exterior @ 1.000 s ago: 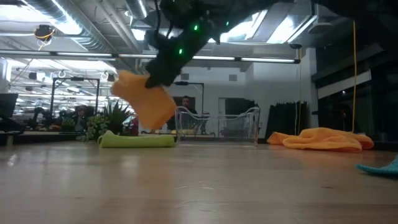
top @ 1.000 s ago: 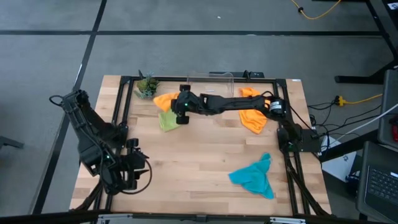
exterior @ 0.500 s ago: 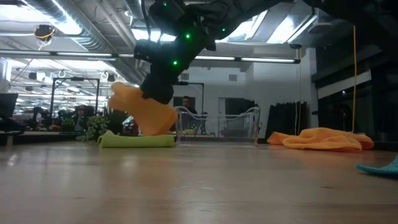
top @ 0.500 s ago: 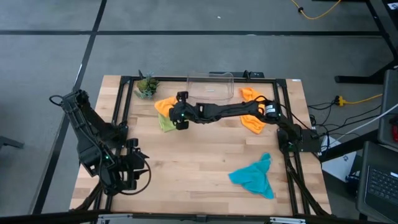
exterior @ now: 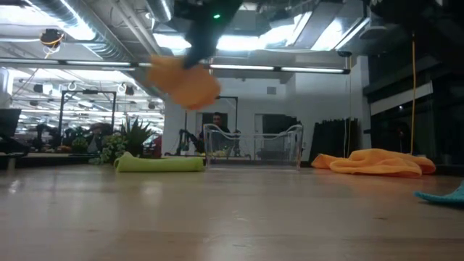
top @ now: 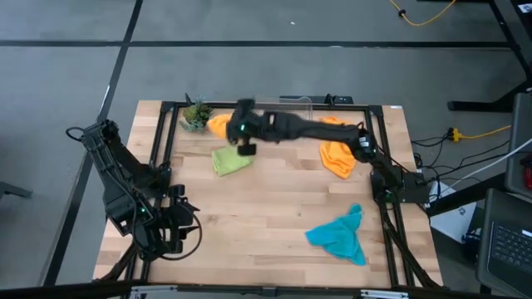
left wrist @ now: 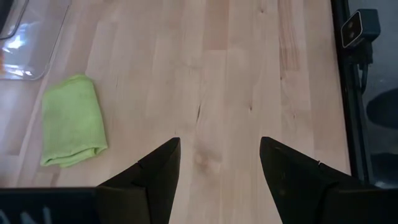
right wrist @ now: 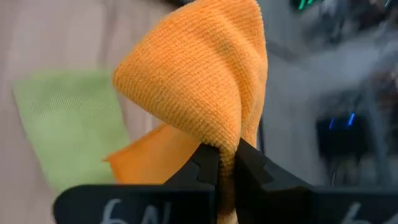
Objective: Fold microfiber towels
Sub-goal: Put the orange microfiber cloth into the transparent bin
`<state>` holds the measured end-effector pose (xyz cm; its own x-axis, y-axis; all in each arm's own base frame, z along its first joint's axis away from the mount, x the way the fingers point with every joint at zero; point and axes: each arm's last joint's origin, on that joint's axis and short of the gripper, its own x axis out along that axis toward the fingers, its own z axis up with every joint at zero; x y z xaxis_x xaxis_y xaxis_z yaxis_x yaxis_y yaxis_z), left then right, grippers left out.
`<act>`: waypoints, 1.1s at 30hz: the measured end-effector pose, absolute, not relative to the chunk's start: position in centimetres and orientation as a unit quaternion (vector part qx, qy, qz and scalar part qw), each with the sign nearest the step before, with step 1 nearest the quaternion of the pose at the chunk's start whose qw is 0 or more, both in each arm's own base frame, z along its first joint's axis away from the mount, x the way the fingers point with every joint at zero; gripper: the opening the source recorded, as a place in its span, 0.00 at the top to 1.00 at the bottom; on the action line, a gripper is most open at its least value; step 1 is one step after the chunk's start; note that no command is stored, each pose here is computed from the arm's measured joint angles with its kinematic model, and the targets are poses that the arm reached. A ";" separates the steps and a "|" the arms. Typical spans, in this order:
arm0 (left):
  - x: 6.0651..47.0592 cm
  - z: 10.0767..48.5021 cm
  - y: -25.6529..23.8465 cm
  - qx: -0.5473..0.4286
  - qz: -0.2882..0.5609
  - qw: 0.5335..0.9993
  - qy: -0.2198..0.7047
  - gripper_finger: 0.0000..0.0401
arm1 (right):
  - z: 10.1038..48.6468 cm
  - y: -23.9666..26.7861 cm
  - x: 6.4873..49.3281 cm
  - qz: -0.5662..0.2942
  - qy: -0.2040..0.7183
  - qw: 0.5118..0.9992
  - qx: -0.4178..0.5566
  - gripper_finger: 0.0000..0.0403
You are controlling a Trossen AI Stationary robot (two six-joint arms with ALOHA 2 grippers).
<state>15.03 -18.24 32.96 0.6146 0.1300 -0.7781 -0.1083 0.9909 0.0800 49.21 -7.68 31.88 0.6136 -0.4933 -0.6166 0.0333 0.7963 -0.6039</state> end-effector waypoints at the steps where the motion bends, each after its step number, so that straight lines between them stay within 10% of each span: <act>1: 15.0 33.0 -18.2 0.013 0.066 0.898 0.434 0.47 | 32.5 -8.3 48.5 -0.156 0.431 0.848 -0.268 0.95; 13: 15.0 32.1 -18.0 0.039 0.089 0.902 0.421 0.47 | 34.8 -14.9 39.6 -0.197 0.517 0.816 -0.169 0.95; 33: 16.2 30.3 -16.9 0.037 0.124 0.894 0.429 0.47 | 22.8 -22.6 36.9 -0.211 0.562 0.781 -0.173 0.95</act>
<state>16.17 -16.93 30.27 0.6007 0.2538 -0.7581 -0.1896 0.9664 0.1733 36.91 -22.62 22.78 0.2801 -0.5234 -0.8047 0.1354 0.8514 -0.5067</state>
